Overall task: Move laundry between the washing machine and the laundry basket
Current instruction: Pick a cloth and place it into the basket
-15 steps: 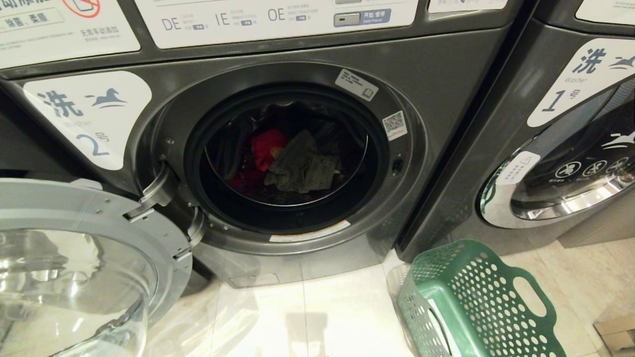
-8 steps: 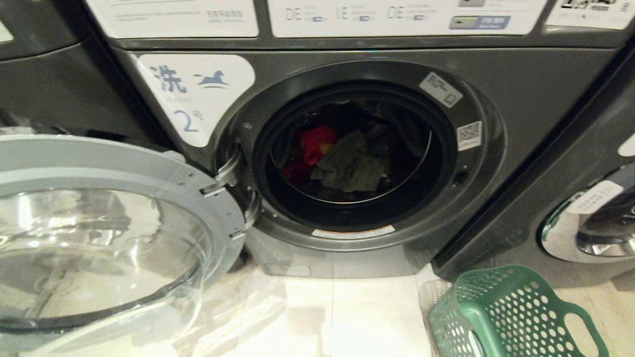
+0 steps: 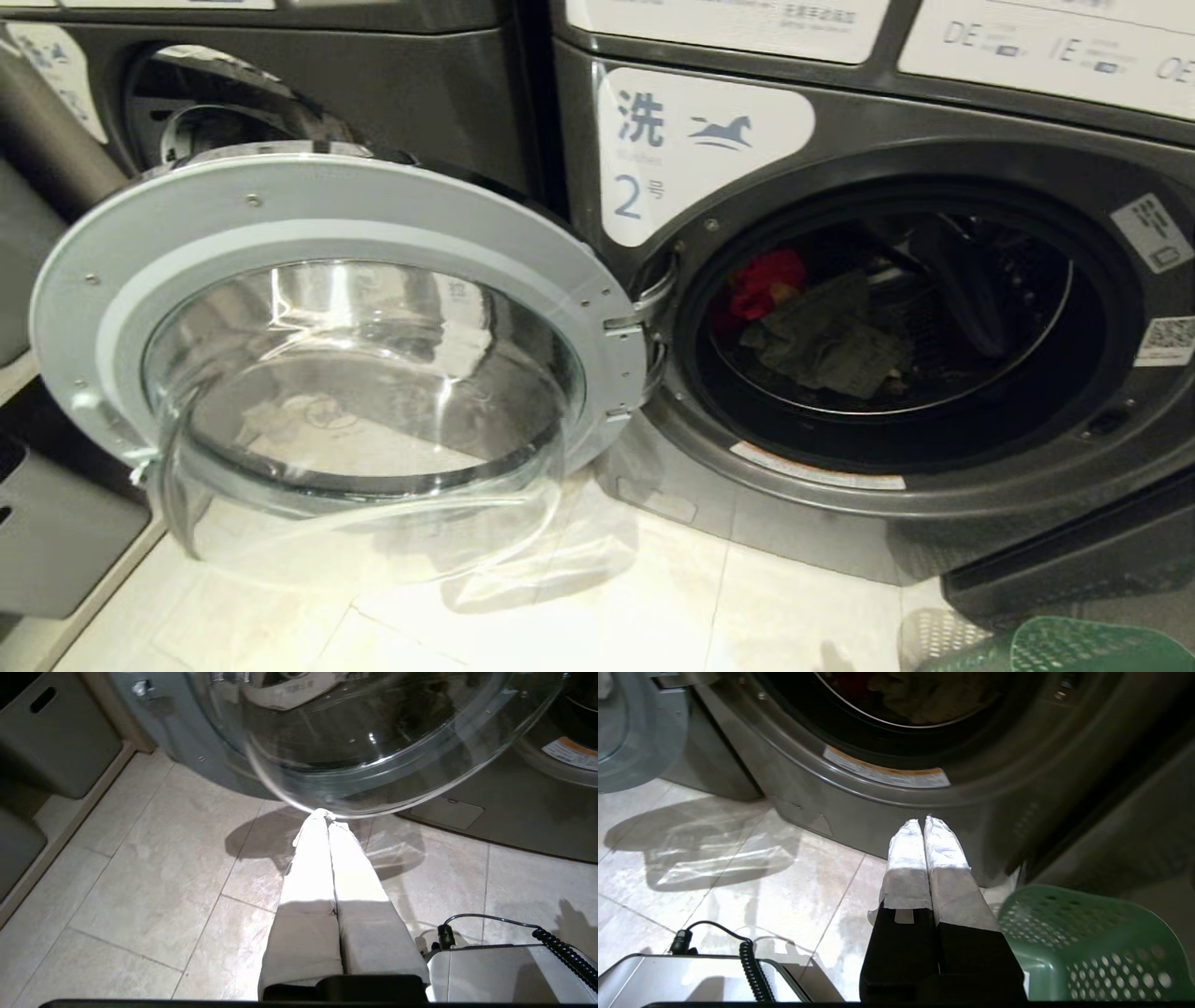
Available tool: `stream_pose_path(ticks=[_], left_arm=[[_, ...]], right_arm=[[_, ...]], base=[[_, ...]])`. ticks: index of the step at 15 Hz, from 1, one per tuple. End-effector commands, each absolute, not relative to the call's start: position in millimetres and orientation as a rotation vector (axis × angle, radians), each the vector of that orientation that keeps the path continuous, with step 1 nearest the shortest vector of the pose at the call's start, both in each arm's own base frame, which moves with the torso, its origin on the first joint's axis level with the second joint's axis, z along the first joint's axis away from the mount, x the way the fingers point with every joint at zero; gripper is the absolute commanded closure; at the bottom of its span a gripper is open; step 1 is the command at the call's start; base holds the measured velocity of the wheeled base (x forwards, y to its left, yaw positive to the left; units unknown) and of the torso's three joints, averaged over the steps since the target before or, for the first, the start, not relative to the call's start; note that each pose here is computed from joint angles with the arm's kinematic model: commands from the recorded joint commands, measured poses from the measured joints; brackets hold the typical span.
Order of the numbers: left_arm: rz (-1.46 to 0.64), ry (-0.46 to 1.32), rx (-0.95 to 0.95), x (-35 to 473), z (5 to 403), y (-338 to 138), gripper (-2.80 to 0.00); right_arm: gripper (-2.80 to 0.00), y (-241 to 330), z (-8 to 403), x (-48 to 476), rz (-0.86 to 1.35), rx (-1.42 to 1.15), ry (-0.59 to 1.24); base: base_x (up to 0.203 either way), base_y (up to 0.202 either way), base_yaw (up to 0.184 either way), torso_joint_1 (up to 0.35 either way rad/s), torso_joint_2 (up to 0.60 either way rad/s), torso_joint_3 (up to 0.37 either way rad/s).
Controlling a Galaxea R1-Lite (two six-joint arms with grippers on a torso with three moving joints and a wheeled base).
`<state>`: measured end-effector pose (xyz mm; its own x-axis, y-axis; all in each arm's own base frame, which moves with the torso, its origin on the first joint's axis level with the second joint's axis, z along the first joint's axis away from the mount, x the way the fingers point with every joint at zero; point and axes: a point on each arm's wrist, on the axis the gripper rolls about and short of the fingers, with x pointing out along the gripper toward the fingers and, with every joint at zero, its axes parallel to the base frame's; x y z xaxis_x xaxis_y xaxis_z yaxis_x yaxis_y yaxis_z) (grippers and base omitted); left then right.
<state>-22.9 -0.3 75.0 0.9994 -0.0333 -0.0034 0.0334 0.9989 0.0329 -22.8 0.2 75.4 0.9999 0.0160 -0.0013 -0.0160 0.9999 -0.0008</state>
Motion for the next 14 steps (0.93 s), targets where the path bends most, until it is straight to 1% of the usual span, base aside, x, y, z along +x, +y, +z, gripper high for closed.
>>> stream_pose_path(ticks=[1,2,14], left_arm=[[-0.034,0.004,0.034,-22.8,75.0,-0.3,0.0],[-0.034,0.004,0.032,-22.8,75.0,-0.3,0.0],[-0.034,0.004,0.032,-22.8,75.0,-0.3,0.0]], right_arm=[[0.0,0.2,75.3,-22.8,0.017,-0.002,0.002],[0.0,0.2,75.5,-22.8,0.017,-0.001,0.0],[0.0,0.2,75.3,-22.8,0.015,0.003,0.002]], base=[[0.003,-0.004,0.109,0.002,0.0,0.002],[0.001,-0.004,0.063,0.002,0.0,0.002],[0.0,0.0,0.0,0.0,0.0,0.0]])
